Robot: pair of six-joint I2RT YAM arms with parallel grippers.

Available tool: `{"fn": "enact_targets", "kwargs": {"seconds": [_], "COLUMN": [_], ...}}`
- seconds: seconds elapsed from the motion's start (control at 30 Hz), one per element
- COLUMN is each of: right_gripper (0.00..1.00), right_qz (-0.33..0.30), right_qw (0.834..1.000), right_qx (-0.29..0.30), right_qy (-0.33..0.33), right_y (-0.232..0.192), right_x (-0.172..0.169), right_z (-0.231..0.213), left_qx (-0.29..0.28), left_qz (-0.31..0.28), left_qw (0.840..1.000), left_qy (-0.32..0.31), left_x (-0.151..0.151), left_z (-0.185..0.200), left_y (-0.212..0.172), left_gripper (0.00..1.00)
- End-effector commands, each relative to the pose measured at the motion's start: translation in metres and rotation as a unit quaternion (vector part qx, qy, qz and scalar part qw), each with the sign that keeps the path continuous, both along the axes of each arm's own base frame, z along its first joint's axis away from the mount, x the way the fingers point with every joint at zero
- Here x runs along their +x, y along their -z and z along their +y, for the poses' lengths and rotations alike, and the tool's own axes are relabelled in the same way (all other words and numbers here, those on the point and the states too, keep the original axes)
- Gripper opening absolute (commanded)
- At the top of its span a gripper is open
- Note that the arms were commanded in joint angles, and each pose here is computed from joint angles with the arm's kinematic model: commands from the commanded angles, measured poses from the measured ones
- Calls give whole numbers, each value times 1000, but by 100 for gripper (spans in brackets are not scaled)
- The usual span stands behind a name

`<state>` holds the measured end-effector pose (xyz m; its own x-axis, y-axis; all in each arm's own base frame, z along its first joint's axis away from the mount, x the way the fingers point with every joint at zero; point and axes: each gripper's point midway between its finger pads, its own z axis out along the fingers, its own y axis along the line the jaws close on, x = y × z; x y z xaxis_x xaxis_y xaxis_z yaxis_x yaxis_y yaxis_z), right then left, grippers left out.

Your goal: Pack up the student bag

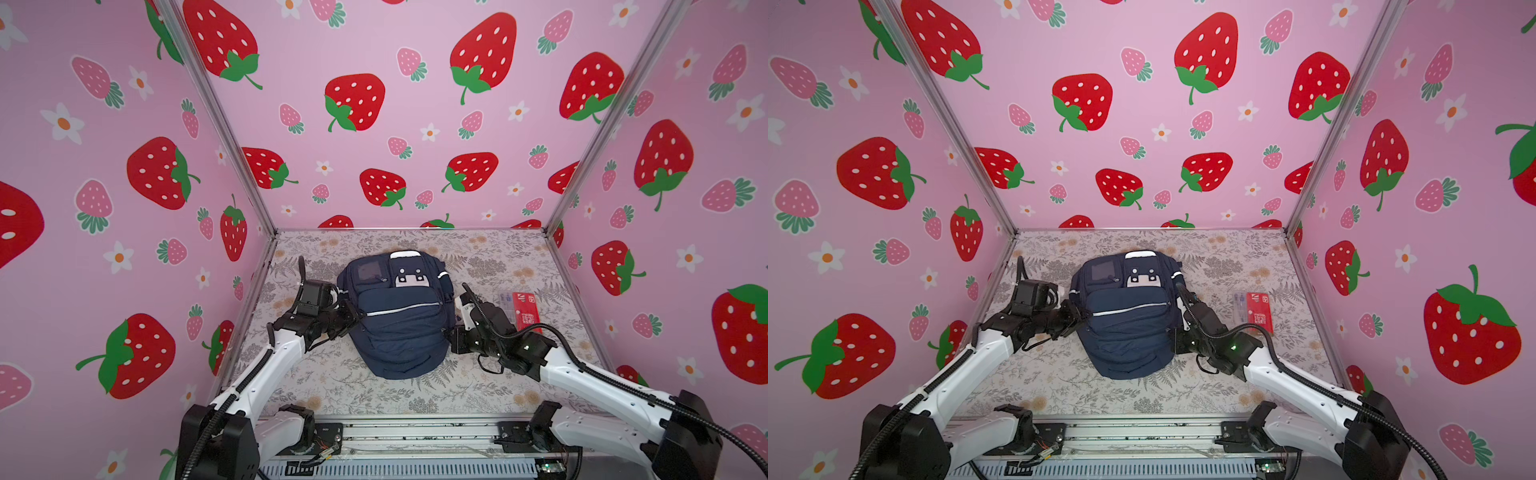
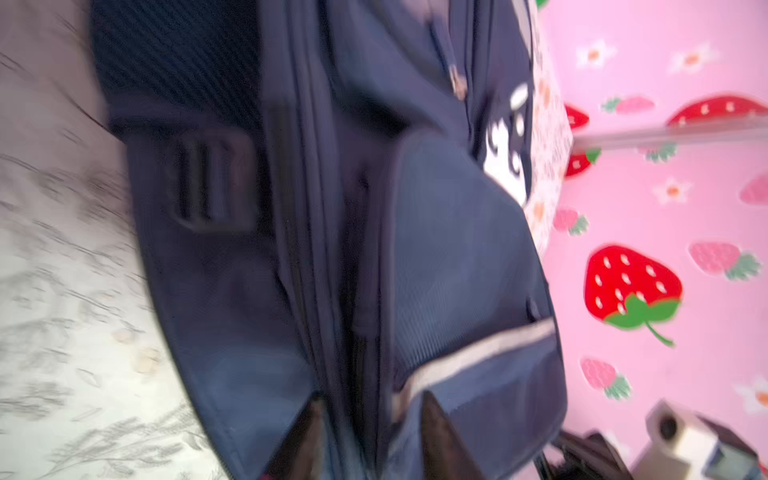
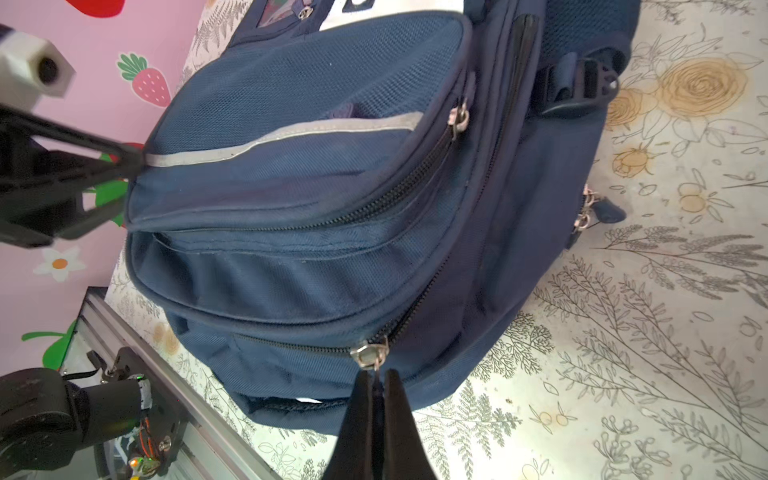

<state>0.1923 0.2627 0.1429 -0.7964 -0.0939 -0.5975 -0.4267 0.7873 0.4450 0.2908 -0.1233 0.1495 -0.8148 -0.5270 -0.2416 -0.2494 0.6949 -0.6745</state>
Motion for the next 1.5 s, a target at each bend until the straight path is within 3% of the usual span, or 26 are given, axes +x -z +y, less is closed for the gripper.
{"fn": "enact_targets", "kwargs": {"seconds": [0.0,0.1,0.27,0.37,0.57,0.73,0.83,1.07,1.27,1.47], "right_gripper": [0,0,0,0,0,0,0,0,0,0], "right_qz": [2,13,19,15,15,13,5,-19,-25,-38], "right_qw": [999,997,993,991,990,989,989,998,995,987], "right_qx": [17,50,72,78,80,87,81,-10,-97,-143], "right_qy": [-29,-60,-88,-104,-113,-122,-121,-60,0,60], "right_y": [-3,-5,-8,-13,-15,-18,-22,-17,3,7], "right_x": [-15,-32,-49,-58,-66,-74,-76,-57,-23,32], "right_z": [22,47,78,92,100,104,103,57,-1,-40], "left_qx": [51,56,-4,-30,-63,-45,-18,38,91,130], "left_qz": [-49,-57,-30,-28,-17,-35,-24,-46,-52,-55], "left_qw": [997,997,998,998,998,998,1000,998,993,985], "left_qy": [-12,10,48,42,23,2,-2,5,57,96], "left_x": [-7,-34,-75,-85,-81,-61,-55,-59,-72,-85], "left_z": [11,-6,-62,-87,-114,-119,-117,-91,-70,-55], "left_y": [-33,-36,-16,-9,-9,-17,-6,0,0,0], "left_gripper": [71,75,77,78,80,77,63,2,0,0]}}
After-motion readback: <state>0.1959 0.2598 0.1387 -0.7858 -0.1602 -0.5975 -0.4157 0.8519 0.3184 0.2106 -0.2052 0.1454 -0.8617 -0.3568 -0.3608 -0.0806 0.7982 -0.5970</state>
